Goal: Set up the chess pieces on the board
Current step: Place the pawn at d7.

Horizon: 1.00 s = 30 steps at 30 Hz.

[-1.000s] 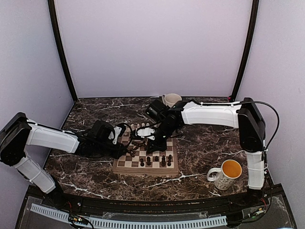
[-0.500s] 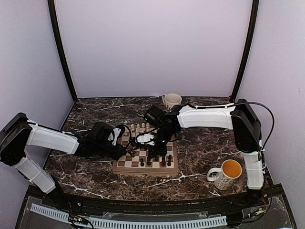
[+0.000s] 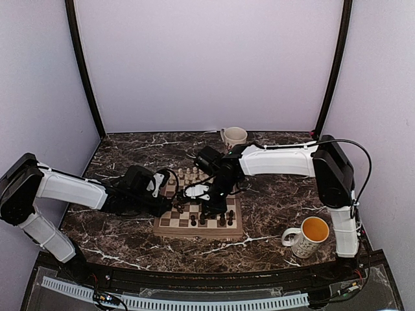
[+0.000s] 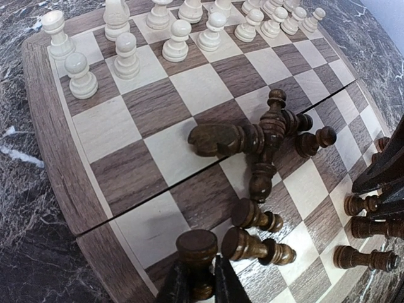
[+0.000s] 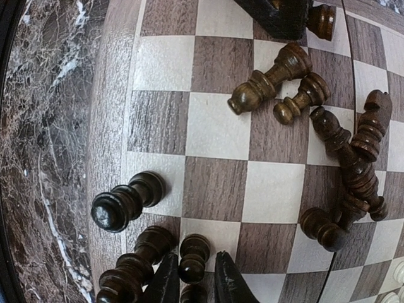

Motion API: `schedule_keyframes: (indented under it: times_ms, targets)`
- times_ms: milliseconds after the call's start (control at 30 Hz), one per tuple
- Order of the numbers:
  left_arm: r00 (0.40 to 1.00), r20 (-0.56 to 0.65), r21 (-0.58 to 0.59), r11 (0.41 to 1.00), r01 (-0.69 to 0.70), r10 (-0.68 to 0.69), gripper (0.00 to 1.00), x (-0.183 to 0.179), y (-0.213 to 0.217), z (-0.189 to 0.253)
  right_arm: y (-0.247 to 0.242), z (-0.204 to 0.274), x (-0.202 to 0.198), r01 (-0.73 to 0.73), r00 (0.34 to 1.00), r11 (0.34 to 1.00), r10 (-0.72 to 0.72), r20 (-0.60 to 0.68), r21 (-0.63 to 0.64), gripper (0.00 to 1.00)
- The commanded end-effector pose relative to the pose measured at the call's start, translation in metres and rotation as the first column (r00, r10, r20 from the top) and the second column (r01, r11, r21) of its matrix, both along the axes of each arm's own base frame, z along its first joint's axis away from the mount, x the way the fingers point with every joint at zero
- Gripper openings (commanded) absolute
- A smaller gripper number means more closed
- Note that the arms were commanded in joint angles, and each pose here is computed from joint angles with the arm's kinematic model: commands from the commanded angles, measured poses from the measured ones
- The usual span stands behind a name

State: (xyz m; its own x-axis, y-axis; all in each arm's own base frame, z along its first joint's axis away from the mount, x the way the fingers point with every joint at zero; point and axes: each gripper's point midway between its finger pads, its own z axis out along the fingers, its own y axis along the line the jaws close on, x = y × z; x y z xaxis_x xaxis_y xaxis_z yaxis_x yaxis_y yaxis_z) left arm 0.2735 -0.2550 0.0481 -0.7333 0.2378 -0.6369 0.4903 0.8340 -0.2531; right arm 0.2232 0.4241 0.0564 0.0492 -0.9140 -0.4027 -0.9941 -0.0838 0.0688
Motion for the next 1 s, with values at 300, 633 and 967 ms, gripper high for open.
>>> schedule_keyframes:
  times_ms: [300,633,967]
  targets:
    - [0.999,0.036,-0.053,0.999,0.008,-0.006,0.08,-0.003,0.001,0.019,0.003,0.035,0.012,0.039,0.999,0.998,-0.039,0.021,0.042,0.29]
    - [0.997,0.07,-0.117,0.992,0.044,-0.036,0.07,-0.011,-0.002,0.052,-0.006,0.104,0.049,0.159,0.983,0.961,-0.133,-0.126,0.226,0.33]
    - [0.986,-0.081,-0.195,0.973,0.126,-0.144,0.08,-0.005,-0.024,0.097,-0.026,0.148,0.068,-0.018,0.992,0.964,-0.015,0.123,0.267,0.36]
